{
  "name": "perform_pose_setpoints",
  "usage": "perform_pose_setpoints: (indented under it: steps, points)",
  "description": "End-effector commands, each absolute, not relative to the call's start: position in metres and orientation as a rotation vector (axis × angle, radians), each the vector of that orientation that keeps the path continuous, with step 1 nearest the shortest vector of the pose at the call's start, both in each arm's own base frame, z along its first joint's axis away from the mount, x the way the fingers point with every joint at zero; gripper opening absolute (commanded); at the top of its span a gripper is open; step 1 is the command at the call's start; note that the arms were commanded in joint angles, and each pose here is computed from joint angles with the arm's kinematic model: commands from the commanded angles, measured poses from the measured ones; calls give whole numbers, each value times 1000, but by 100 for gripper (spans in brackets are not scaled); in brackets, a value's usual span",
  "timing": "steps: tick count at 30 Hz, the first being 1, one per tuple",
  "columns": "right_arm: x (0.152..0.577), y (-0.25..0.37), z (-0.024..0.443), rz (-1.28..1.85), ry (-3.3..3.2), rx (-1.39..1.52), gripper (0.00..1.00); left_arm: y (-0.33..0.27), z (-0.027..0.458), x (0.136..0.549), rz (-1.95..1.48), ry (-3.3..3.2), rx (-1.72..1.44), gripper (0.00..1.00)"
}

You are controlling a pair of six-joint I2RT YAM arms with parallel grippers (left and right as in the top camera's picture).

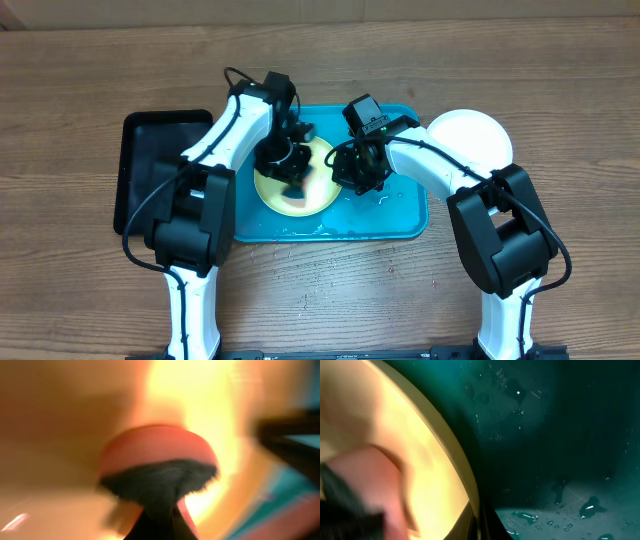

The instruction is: Clean dirty plates on tray and stack at the side

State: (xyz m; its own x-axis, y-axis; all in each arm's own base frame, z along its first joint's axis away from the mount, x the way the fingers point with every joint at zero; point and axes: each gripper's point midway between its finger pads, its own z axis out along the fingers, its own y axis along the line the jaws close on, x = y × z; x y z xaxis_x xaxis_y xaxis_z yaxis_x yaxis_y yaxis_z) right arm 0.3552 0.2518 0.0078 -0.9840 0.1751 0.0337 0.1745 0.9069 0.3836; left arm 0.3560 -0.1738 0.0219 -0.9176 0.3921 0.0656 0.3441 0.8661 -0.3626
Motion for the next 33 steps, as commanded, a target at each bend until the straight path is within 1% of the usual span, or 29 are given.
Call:
perform_pose_setpoints:
  steps: [1,7,10,12,13,16,18,21,27,33]
  points:
    - [357,242,1,557,3066,313,4,-222,38,345,935,-2772,-817,4]
    - [357,242,1,557,3065,313,4,-227,37,351,946,-2793,-851,4]
    - [357,242,1,557,3066,313,4,-221,31,365,876,-2871,-783,4]
    - [357,242,1,557,3066,313,4,-201,20,389,687,-3010,-613,4]
    - [357,242,1,557,3066,313,4,-175,11,410,452,-3139,-410,4]
    - [357,242,1,557,3066,313,4,-132,9,431,101,-3256,-126,4]
    - [356,242,1,555,3068,314,4,-111,15,439,-50,-3282,-32,4]
    - [356,242,0,554,3069,314,4,-94,36,446,-180,-3292,2,4]
    - [356,241,0,552,3070,303,4,-88,84,455,-223,-3306,32,4]
    - [354,240,3,548,3075,252,4,-98,120,456,-58,-3315,53,4]
